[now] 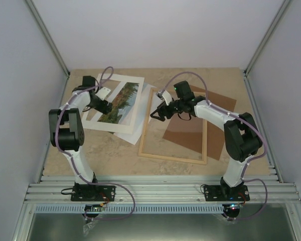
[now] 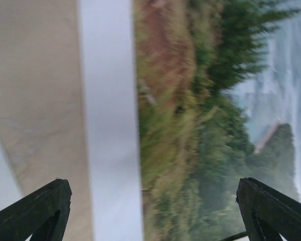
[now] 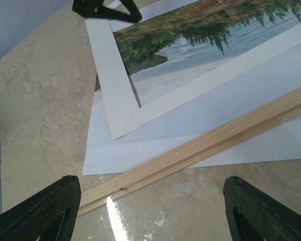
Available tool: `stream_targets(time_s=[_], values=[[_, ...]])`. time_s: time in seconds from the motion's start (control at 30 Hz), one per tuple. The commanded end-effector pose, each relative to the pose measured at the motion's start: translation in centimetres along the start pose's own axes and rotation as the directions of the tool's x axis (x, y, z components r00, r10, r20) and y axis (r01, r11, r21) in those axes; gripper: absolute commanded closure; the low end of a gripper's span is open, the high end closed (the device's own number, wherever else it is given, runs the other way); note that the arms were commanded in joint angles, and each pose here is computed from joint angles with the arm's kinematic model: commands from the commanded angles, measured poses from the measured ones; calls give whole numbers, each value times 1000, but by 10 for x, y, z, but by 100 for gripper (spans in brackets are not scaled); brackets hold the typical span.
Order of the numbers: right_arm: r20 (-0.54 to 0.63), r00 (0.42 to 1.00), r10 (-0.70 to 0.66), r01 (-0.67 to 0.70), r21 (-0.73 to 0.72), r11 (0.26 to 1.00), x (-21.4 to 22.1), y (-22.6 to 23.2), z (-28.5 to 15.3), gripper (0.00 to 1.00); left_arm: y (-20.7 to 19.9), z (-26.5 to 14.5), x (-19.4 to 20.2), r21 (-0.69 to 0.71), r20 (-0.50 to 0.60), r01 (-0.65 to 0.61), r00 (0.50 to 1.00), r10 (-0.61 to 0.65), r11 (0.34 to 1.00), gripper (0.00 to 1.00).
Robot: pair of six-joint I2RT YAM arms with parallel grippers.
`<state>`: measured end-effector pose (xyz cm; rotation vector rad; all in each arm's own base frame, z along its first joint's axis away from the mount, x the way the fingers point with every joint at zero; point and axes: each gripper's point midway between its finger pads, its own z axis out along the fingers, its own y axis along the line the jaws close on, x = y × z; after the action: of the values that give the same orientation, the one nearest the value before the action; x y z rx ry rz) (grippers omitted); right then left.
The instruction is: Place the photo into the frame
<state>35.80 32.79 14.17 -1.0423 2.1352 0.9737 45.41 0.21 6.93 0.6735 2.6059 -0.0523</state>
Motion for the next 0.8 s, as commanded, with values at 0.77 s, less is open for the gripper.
stream_targets(time_s=[0.77], values=[[-1,999,-50,50,-26,998,6,9,-2,22,-107,-10,130,230,-292,-234,909,297,944,18]])
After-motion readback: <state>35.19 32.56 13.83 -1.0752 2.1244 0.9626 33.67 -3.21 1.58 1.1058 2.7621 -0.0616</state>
